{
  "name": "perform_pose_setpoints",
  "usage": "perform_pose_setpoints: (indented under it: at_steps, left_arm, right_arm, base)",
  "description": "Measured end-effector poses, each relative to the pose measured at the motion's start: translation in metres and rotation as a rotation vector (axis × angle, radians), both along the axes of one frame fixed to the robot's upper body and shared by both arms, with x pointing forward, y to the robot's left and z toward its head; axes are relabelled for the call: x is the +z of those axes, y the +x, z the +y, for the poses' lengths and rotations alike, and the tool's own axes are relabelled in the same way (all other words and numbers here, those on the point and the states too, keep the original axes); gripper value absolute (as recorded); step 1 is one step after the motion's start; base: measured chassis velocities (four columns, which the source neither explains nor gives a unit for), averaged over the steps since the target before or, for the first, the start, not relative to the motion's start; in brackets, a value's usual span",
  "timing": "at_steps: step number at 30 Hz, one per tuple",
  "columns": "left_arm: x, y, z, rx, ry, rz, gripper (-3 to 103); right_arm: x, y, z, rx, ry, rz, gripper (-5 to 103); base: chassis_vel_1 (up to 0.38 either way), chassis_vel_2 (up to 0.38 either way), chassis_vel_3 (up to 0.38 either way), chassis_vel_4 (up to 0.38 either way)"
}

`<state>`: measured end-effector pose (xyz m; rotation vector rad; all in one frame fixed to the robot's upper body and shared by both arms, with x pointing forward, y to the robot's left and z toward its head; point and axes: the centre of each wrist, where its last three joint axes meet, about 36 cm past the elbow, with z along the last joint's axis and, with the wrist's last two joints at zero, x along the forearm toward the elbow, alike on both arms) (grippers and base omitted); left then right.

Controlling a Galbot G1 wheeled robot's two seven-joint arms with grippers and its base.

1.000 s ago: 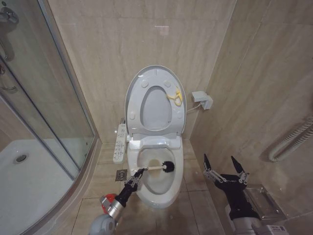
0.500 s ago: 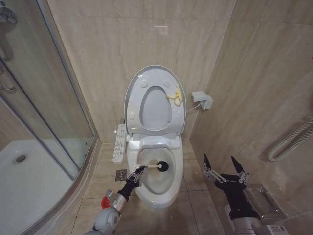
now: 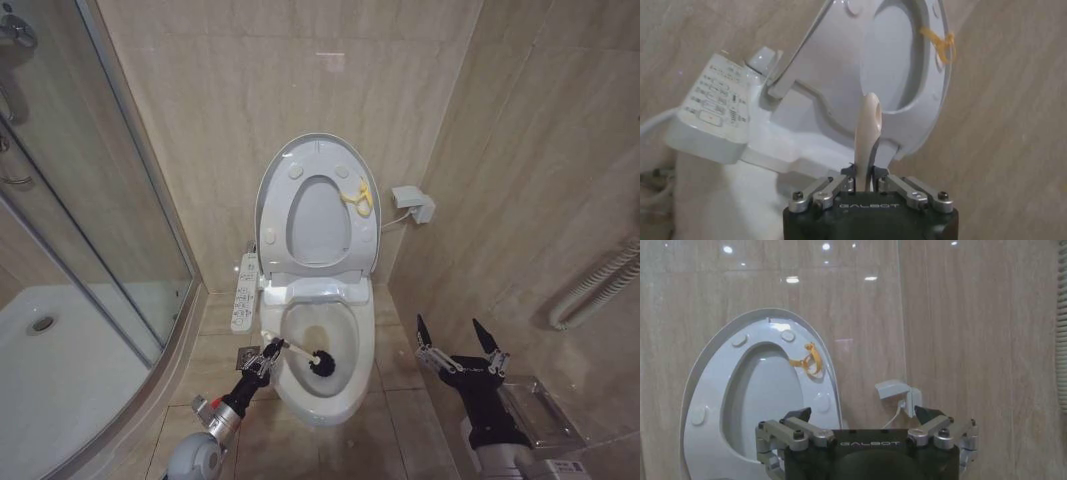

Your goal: Open the toilet lid, clean the toilet bowl with a toilet brush, close the toilet lid, and flush.

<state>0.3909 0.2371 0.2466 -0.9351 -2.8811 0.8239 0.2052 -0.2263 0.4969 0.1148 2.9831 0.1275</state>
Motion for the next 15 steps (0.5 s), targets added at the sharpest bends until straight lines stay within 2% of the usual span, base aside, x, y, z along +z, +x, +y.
perform_pose_setpoints:
  at_steps: [3, 4, 6, 10, 12, 15]
  left_arm:
    - [-0.004, 0.011, -0.023, -0.005, -0.046, 0.007, 16]
    - [-0.004, 0.011, -0.023, -0.005, -0.046, 0.007, 16]
    - [-0.006, 0.019, -0.039, -0.009, -0.074, 0.017, 16]
    - [-0.01, 0.024, -0.054, -0.012, -0.106, 0.03, 16]
    - [-0.014, 0.025, -0.054, -0.014, -0.091, 0.034, 16]
    - [-0.026, 0.023, -0.046, -0.024, -0.028, 0.024, 16]
  right_arm:
    - [0.0, 0.0, 0.0, 0.0, 0.0, 0.0, 100]
    - [0.0, 0.0, 0.0, 0.0, 0.0, 0.0, 100]
    - [0.0, 0.0, 0.0, 0.0, 0.0, 0.0, 100]
    - [0.0, 0.0, 0.0, 0.0, 0.0, 0.0, 100]
    - [0.0, 0.0, 0.0, 0.0, 0.0, 0.0, 100]
    - [0.0, 0.0, 0.0, 0.0, 0.0, 0.0, 100]
  base:
    - [0.0, 0.0, 0.0, 0.0]
    - [0.0, 0.0, 0.0, 0.0]
    - [0.0, 0.0, 0.0, 0.0]
    - [0.0, 0.0, 0.0, 0.0]
    - [0.0, 0.0, 0.0, 0.0]
    - [0.0, 0.0, 0.0, 0.0]
